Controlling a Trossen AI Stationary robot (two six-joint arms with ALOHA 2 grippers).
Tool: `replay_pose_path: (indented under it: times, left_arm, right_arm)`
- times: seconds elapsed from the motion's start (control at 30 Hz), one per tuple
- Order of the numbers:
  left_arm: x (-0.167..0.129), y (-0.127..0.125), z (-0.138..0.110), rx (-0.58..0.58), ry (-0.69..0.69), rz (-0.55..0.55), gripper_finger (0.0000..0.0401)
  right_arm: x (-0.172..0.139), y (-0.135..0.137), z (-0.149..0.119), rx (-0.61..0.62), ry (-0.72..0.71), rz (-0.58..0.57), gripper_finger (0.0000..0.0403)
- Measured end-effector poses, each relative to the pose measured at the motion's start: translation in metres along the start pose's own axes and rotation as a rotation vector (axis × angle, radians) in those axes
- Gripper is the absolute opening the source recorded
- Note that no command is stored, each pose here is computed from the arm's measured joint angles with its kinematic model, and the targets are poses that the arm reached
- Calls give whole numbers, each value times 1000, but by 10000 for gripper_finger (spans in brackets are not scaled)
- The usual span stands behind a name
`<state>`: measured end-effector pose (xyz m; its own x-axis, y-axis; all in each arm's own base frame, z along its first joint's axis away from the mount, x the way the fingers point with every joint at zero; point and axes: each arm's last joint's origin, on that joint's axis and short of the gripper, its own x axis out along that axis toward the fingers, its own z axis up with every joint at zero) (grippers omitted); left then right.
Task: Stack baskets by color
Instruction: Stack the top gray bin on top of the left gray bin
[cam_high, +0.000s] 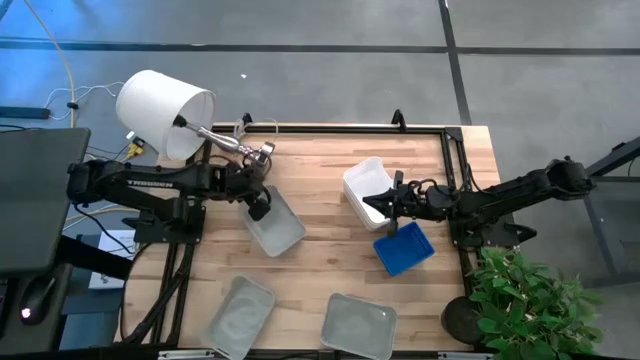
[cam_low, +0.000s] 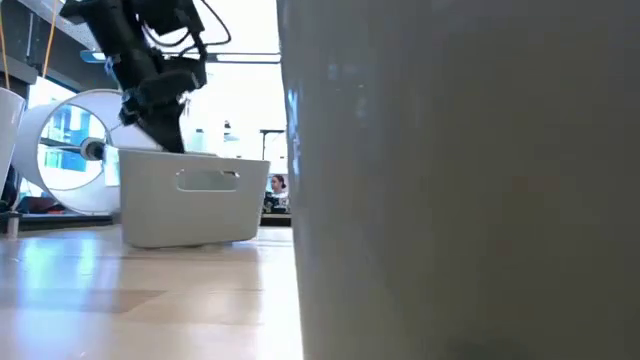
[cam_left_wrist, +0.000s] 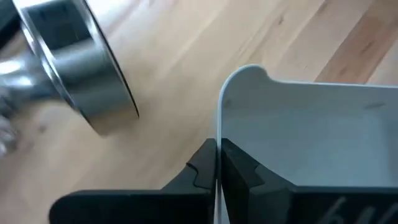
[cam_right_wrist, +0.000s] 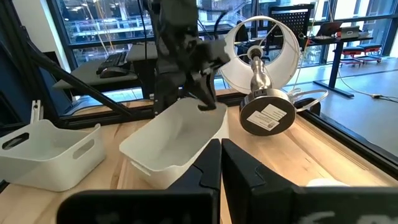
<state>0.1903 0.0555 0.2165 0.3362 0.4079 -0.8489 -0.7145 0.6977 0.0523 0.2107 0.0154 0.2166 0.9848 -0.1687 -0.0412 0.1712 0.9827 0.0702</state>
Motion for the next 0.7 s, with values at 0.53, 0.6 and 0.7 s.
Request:
replay_pose_path:
  times: [0.53, 0.6, 0.7]
  left_arm:
    - [-136, 19, 70, 132, -335, -84, 0]
    - [-142, 16, 71, 164, -346, -116, 0]
    - [-150, 9, 67, 221, -317, -229, 0]
  right_arm:
    - [0, 0, -1, 5, 10, 0, 0]
    - [0, 0, -1, 5, 9, -1, 0]
    - [0, 0, -1, 4, 11, -1, 0]
